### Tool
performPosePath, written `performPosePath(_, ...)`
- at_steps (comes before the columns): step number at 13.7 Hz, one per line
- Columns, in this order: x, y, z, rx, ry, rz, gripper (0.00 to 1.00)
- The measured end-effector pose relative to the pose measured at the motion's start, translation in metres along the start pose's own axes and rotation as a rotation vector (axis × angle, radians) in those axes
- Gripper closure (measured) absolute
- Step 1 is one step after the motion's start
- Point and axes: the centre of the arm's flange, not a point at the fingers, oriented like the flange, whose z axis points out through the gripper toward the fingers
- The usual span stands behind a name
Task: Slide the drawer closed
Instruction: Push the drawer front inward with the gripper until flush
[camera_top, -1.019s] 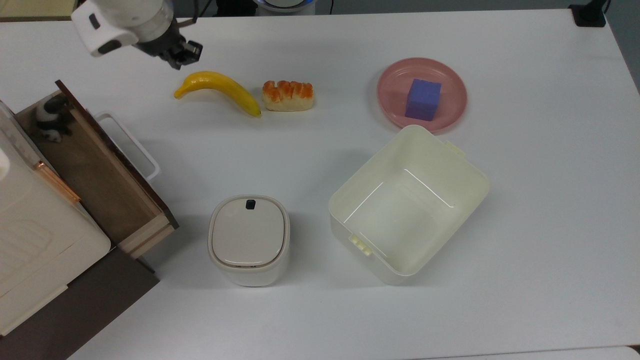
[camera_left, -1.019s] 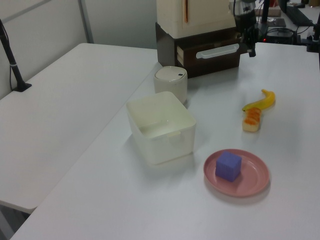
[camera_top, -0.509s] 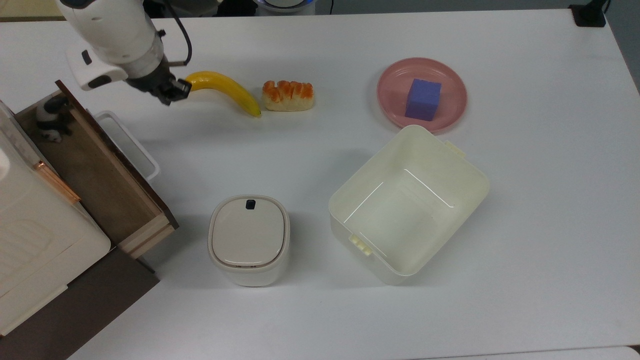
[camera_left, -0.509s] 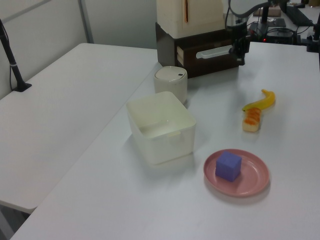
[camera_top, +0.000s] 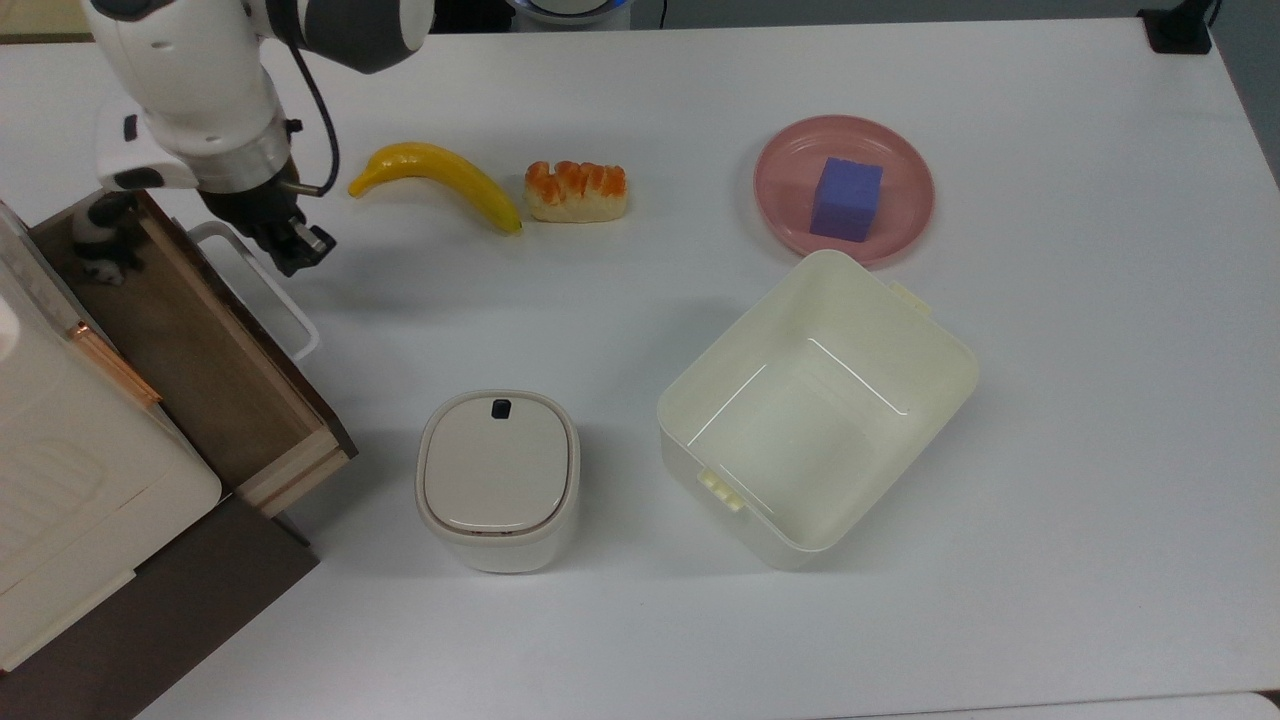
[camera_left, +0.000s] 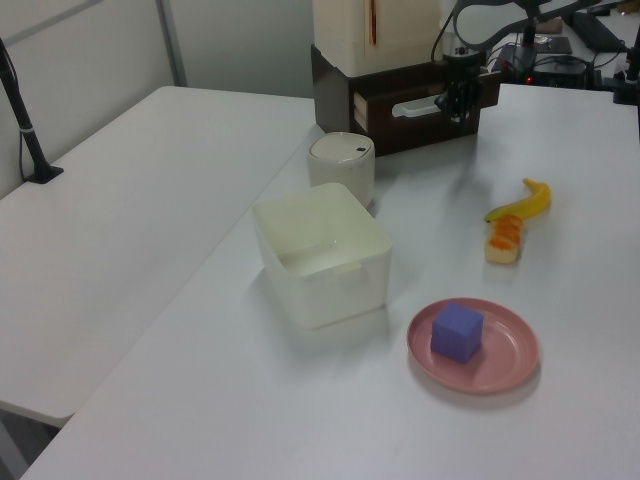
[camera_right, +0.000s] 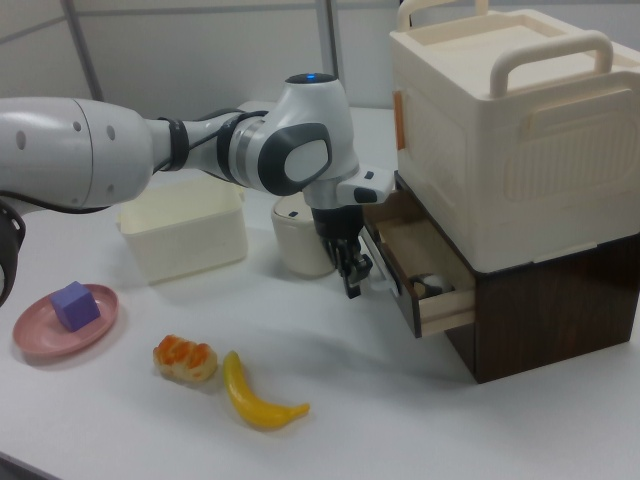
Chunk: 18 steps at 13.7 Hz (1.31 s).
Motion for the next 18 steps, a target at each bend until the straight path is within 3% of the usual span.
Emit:
performPosePath(9, 0.019, 0.01, -0.006, 0.054, 0.13, 0.237, 0.99)
performPosePath(15, 0.032, 0.009, 0.021, -0.016, 0.214, 0.329, 0.99)
performPosePath(18, 0.037, 0.012, 0.027, -0.014, 0.235, 0.36, 0.99)
